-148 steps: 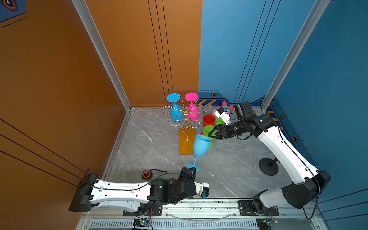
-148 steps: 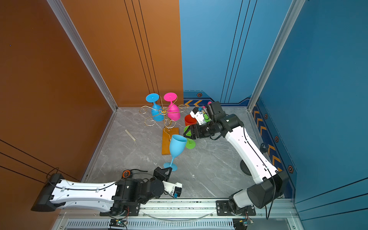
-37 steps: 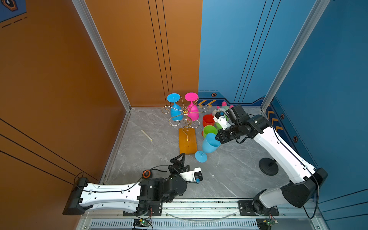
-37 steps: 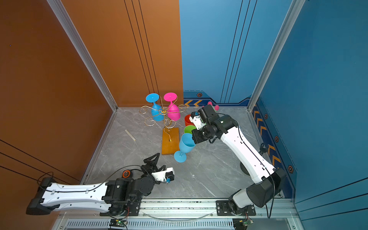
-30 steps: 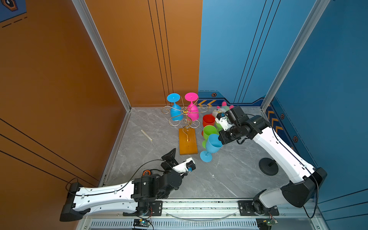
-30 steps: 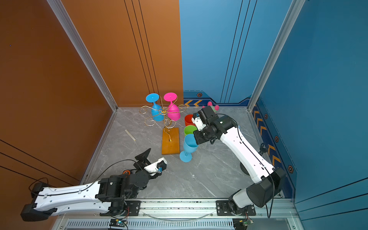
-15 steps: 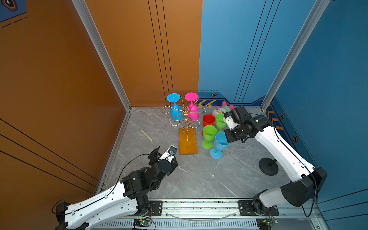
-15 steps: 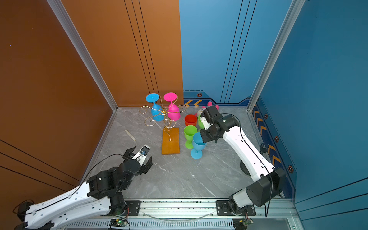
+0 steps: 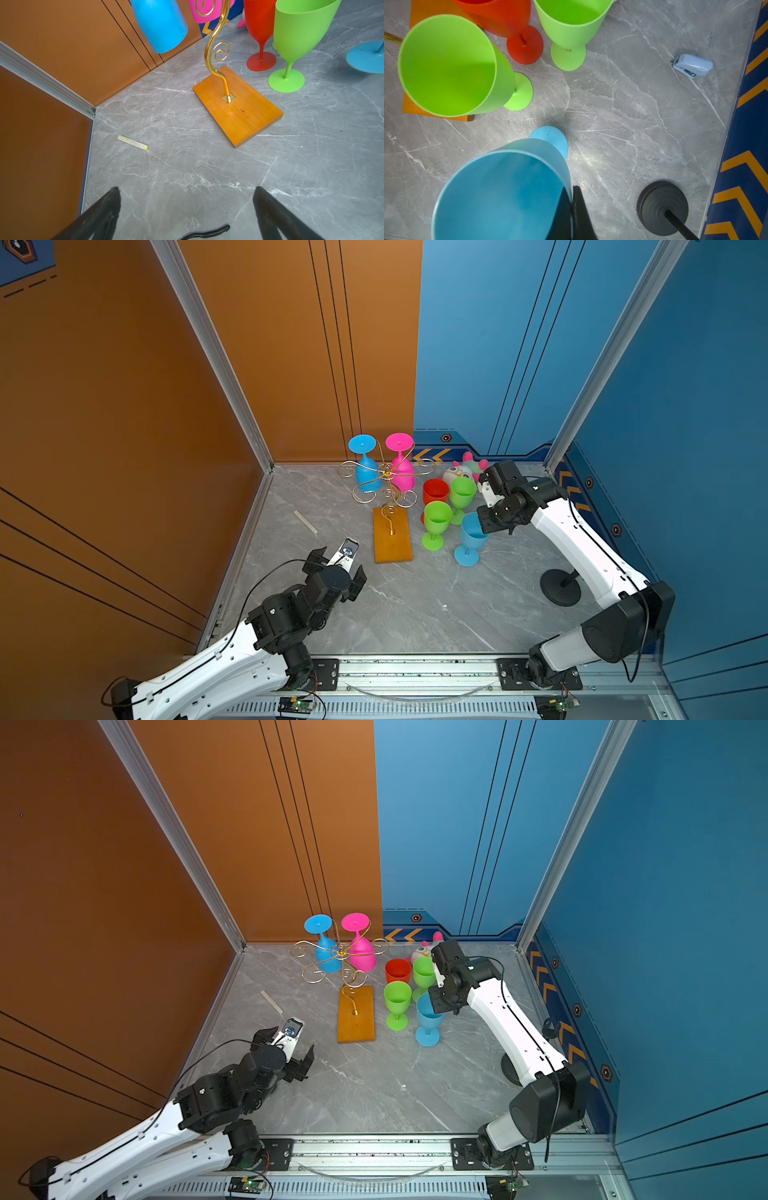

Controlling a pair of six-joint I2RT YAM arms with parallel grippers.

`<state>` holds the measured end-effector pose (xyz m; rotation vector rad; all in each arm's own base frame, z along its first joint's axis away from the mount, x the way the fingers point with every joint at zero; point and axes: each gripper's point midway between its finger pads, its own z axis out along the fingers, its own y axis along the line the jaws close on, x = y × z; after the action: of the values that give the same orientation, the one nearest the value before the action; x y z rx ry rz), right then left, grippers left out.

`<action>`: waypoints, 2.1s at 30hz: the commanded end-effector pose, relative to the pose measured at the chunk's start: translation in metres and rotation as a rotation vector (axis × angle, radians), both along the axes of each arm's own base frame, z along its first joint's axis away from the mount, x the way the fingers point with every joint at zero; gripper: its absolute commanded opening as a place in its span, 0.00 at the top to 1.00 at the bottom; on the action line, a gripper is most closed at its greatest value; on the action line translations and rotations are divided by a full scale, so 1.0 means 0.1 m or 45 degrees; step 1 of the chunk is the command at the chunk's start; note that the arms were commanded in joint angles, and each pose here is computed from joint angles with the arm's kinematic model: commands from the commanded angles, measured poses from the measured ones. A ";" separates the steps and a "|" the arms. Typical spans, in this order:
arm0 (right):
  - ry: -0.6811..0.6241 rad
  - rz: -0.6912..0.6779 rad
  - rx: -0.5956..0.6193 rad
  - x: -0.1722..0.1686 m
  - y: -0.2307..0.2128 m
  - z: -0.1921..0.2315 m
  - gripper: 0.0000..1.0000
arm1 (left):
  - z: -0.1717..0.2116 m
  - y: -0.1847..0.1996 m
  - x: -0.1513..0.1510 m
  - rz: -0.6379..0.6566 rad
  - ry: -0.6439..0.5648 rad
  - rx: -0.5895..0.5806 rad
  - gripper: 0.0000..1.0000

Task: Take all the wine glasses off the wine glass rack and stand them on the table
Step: 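Carry the cyan glass beside the green glasses with the right gripper while the left retracts, then set the cyan glass upright on the table and open the right gripper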

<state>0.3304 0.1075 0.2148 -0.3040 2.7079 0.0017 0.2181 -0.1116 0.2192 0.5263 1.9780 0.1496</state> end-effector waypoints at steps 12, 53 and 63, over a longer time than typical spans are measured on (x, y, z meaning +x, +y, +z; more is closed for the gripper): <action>-0.020 -0.117 -0.013 0.45 -0.10 -0.23 1.00 | 0.06 0.05 0.00 0.025 0.015 -0.061 0.02; -0.018 -0.130 0.093 0.87 0.06 -0.44 0.95 | 0.04 0.07 0.02 0.026 0.018 -0.033 0.02; -0.018 -0.129 0.101 0.84 0.06 -0.43 0.77 | 0.03 0.07 0.02 0.027 0.022 -0.034 0.02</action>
<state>0.4117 0.1131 0.1675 -0.1633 2.7093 0.0547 0.2204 -0.1065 0.2184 0.4884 1.9962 0.1341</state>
